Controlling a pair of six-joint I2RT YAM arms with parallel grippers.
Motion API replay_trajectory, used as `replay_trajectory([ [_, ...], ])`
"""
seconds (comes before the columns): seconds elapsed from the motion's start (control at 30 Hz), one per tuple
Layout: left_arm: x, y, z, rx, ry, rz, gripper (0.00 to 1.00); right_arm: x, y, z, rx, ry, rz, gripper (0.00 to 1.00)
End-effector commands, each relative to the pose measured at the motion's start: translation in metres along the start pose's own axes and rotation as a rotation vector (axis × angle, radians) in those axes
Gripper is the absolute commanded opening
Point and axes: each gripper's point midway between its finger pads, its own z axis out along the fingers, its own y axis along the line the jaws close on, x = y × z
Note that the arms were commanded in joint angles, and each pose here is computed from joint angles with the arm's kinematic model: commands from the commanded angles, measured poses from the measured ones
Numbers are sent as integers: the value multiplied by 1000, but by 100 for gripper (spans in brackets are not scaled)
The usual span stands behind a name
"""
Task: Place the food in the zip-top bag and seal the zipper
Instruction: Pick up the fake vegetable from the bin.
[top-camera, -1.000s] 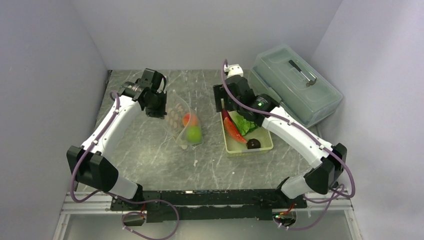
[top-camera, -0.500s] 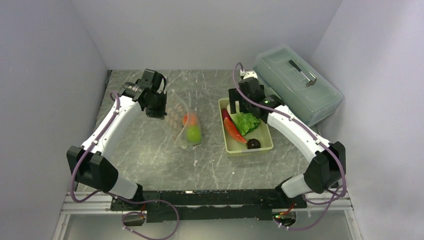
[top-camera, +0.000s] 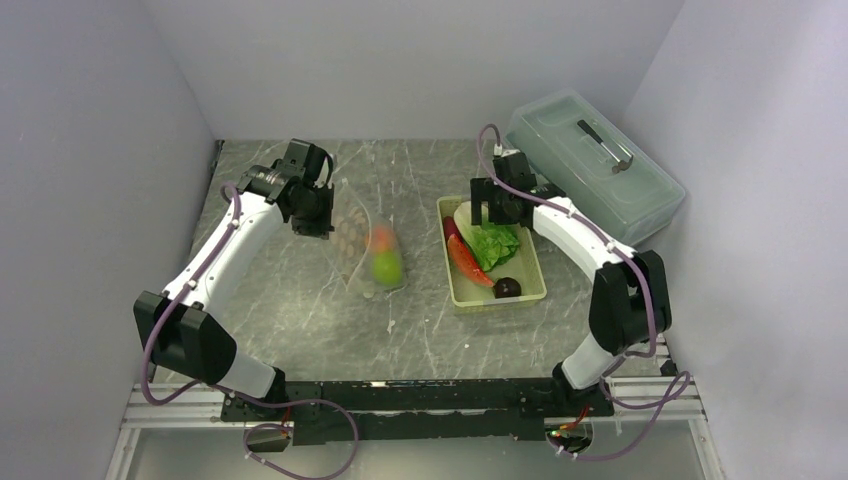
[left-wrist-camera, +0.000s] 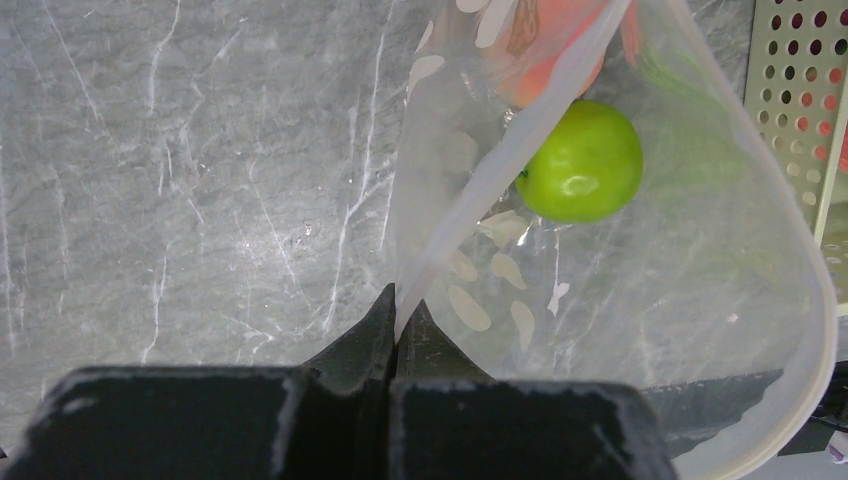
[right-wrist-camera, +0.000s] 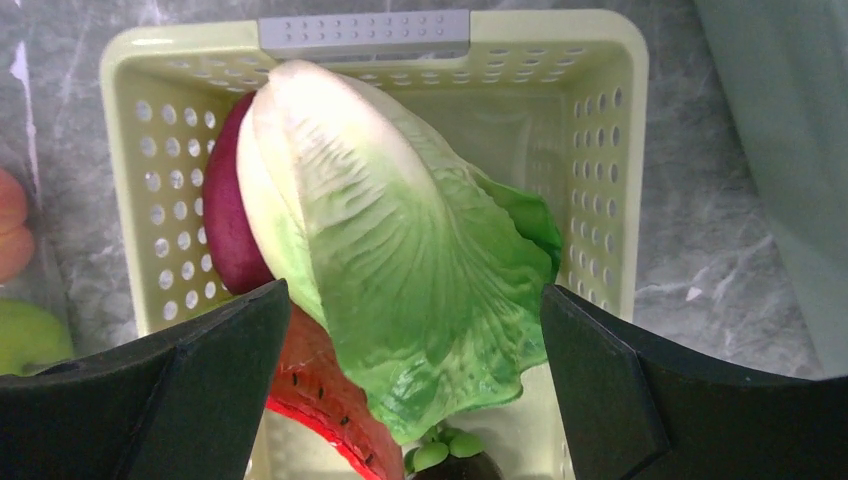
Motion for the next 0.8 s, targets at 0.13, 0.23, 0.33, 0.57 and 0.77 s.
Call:
replay_trajectory([
  [0.13, -6, 3, -8, -3, -47, 19, 0, 13, 3, 27, -84, 58, -11, 100],
  [0.23, -6, 3, -9, 0, -49, 18, 0, 22, 3, 34, -97, 87, -6, 100],
  [0.33, -6, 3, -10, 2, -56, 19, 0, 35, 5, 43, -116, 119, 1, 100],
  [0.57, -6, 2, -9, 4, -54, 20, 0, 64, 3, 59, -115, 178, 15, 100],
  [0.77, -5, 2, -8, 6, -49, 20, 0, 84, -5, 65, -62, 222, 18, 100],
])
